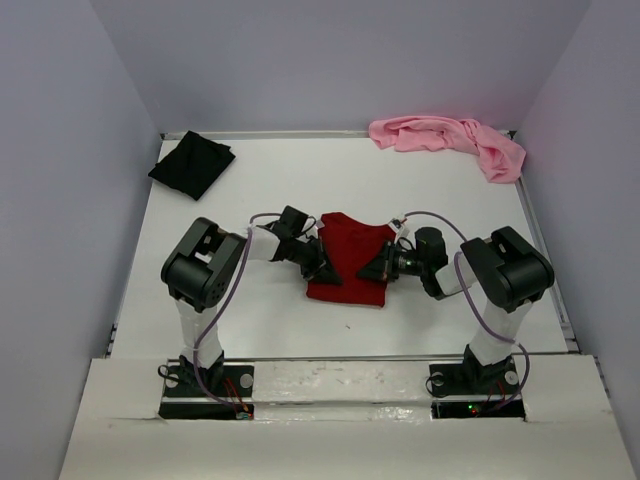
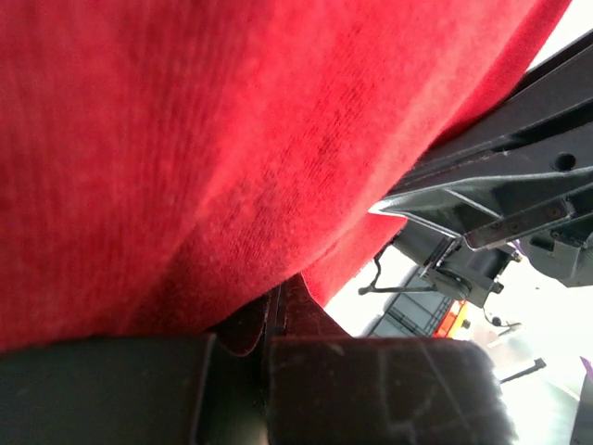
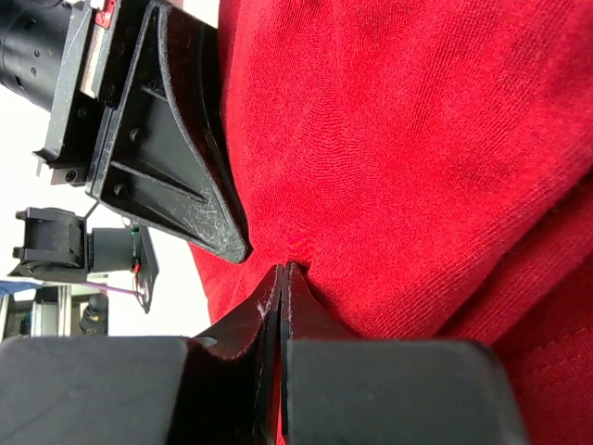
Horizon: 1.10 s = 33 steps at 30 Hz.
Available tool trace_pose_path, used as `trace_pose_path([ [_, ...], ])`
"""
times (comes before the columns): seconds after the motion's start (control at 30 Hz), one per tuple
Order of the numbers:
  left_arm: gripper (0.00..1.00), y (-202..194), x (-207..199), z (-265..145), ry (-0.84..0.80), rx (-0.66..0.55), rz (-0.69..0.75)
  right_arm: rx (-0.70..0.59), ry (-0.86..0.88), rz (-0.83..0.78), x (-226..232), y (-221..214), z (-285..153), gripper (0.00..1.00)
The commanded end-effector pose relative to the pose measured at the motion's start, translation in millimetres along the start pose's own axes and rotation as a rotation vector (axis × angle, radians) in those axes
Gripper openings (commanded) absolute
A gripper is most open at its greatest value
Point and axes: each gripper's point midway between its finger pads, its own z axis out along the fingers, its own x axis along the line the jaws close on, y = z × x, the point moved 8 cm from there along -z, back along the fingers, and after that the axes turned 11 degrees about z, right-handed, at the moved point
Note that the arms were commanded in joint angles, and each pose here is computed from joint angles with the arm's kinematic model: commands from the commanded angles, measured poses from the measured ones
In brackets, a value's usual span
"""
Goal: Fold and stack the t-shirts
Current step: Fold the tshirt
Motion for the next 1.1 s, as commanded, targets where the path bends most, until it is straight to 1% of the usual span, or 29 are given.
trace_pose_path([
  [0.0, 0.00, -2, 18, 1, 0.190, 0.041, -0.013, -0.030, 0.013, -0.068, 2, 11, 3, 0.00],
  [0.1, 0.00, -3, 29, 2, 0.284, 0.061, -0.016, -0.028, 0.018, -0.072, 4, 11, 2, 0.00],
  [0.23, 0.00, -9, 40, 1, 0.347, 0.077, -0.041, -0.035, 0.012, -0.096, 5, 16, 4, 0.00],
  [0.53, 0.00, -24, 49, -2, 0.377, 0.097, -0.059, -0.080, -0.013, -0.124, -5, 36, 10, 0.00],
  [0.73, 0.00, -30, 51, -5, 0.378, 0.102, -0.068, -0.121, -0.031, -0.128, -19, 56, 8, 0.00],
  [0.87, 0.00, -33, 52, -6, 0.375, 0.108, -0.072, -0.170, -0.051, -0.121, -31, 74, 0, 0.00],
  [1.07, 0.00, -35, 53, -6, 0.373, 0.116, -0.072, -0.206, -0.050, -0.124, -39, 96, -6, 0.00],
])
